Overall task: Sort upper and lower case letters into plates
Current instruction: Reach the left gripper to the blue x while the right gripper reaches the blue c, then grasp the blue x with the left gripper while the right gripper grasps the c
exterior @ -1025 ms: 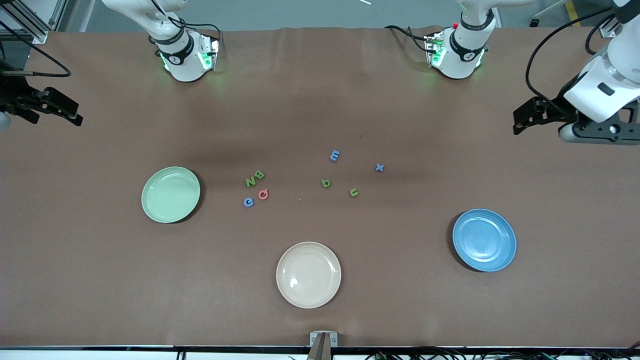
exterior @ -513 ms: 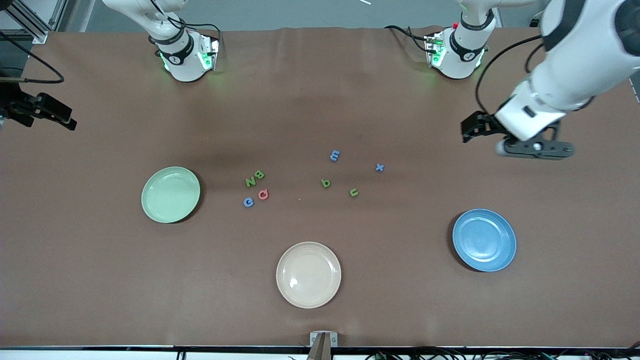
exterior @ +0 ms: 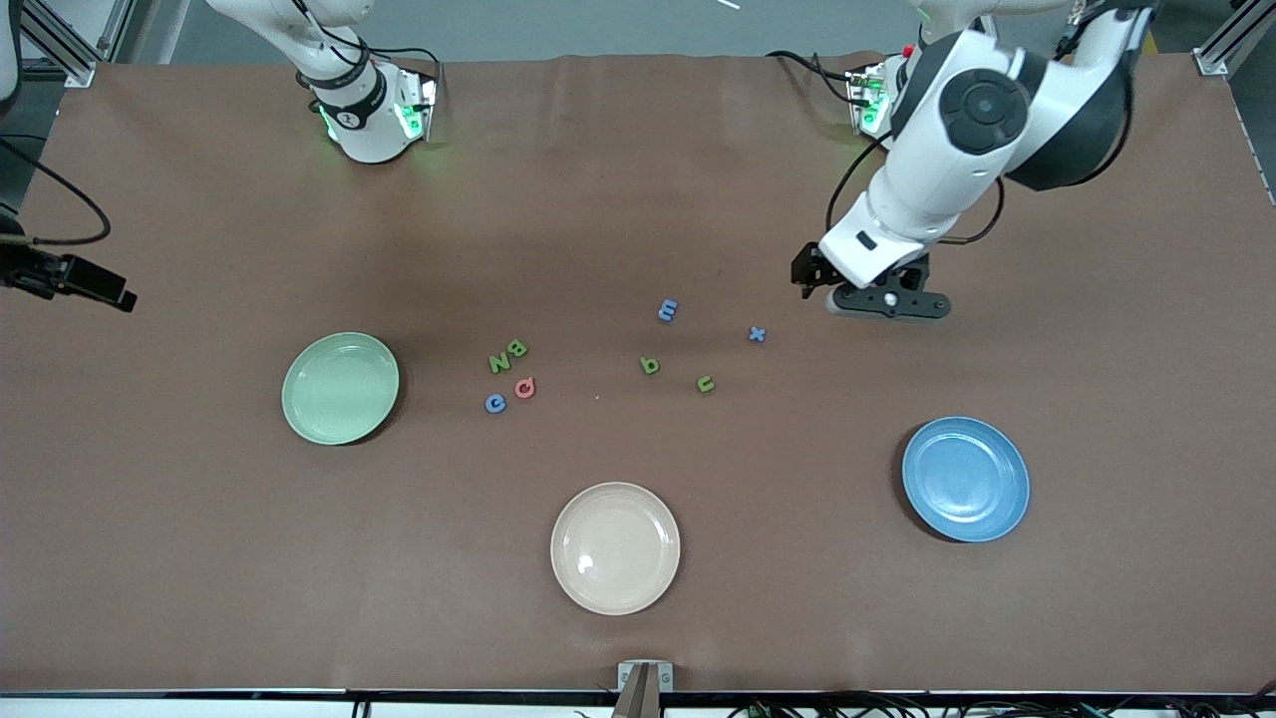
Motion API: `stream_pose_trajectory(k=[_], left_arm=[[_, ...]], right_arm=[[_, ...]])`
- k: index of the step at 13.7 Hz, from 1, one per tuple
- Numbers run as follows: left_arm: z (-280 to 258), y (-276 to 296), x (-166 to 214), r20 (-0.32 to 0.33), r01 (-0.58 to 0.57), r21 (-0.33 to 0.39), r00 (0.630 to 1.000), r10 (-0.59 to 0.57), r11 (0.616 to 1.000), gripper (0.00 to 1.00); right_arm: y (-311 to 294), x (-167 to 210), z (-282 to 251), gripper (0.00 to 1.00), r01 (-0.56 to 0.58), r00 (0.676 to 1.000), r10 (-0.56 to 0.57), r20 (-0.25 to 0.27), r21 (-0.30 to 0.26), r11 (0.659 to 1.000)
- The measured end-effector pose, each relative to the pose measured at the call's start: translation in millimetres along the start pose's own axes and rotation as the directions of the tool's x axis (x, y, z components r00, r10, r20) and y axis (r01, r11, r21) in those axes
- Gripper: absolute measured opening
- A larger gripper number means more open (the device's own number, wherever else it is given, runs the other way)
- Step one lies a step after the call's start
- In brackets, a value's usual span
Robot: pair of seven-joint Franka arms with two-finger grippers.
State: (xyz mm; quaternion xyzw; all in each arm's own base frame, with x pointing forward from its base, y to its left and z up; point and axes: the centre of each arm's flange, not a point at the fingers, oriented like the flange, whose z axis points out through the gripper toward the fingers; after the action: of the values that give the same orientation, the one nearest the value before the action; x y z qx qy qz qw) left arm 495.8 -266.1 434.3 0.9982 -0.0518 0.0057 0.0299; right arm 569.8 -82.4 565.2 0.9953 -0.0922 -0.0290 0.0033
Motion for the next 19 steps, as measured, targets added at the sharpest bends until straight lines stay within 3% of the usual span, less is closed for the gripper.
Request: stream_pose_trajectory(k=[3, 6, 11, 16, 19], left_arm=[[51.9, 2.5, -13.9, -0.018, -0.021, -0.009, 1.0, 0.021, 1.0, 1.0], [92.8, 7.6, -22.5, -0.032, -0.042, -0.031, 0.999, 0.041, 0.999, 1.0], [132.9, 23.0, -29.9, -0.016, -0.103, -0.01, 0.995, 0.103, 0.995, 0.99], [167.8, 42.4, -43.3, 0.01, -0.118, 0.032, 0.993, 0.118, 0.992, 0.93], [194.8, 49.5, -48.0, 0.016, -0.113, 0.017, 0.994, 0.113, 0.993, 0.9]], right_arm=[[3.8, 27.4, 56.7, 1.0, -0.008, 0.997, 0.009, 0.072, -0.006, 1.0], [6.2, 51.9, 106.8, 1.0, -0.033, 0.996, 0.031, 0.089, 0.017, 0.999], [-86.3, 50.1, 128.6, 1.0, -0.137, 0.989, 0.135, 0.063, 0.036, 0.99], [-220.8, 19.0, 202.6, 1.0, -0.263, 0.965, 0.262, 0.009, 0.039, 0.964], [-270.5, 5.6, 254.9, 1.0, -0.341, 0.94, 0.342, -0.012, 0.052, 0.939]])
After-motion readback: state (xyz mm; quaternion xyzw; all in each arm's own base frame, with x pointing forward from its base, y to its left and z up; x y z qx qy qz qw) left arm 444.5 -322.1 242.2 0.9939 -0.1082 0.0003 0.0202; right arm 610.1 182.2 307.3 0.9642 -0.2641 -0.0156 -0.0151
